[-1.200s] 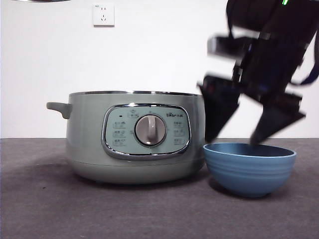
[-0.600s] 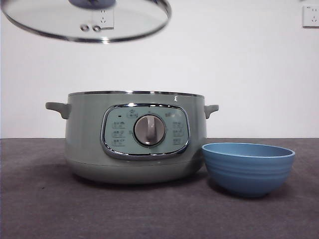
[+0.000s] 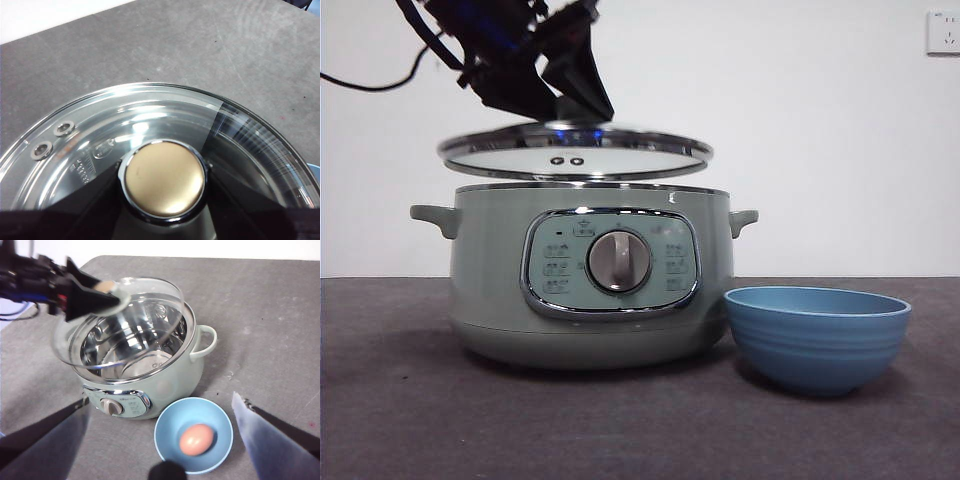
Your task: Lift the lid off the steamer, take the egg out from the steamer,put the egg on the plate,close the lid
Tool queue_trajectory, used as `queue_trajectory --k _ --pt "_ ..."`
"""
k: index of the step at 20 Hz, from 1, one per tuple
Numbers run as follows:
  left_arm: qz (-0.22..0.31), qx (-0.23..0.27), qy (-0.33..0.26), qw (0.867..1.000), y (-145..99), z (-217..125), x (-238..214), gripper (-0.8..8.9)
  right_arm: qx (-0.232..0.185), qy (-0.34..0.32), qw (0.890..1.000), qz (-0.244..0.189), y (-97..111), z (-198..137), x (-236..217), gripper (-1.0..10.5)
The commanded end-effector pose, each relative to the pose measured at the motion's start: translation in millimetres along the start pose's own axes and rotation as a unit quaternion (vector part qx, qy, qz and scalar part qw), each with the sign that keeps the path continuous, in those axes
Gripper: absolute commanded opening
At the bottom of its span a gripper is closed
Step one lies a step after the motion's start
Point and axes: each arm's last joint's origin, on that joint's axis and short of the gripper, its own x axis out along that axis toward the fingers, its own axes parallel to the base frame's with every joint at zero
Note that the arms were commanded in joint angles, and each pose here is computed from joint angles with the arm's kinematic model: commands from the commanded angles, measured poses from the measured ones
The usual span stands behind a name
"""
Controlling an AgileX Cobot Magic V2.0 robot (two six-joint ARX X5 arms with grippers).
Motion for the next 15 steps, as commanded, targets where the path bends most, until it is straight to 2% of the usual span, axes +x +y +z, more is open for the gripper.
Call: queue_trajectory --k 1,5,15 --pt "-0.003 0.015 -0.037 0.999 -3.0 8.1 0.4 -0.08 0.003 0.0 1.0 -0.001 -0.2 -0.9 0.7 4.8" --pt "-0.003 0.016 -0.036 0.999 -2.4 6.0 7.1 -0.08 0.003 0.0 1.0 -0.001 -0.2 -1.0 0.8 4.8" --pt "-0.004 0.013 0.016 1.0 -8.3 -8.4 22.6 -0.08 0.003 0.002 1.0 -0.001 -0.3 -1.2 0.8 4.8"
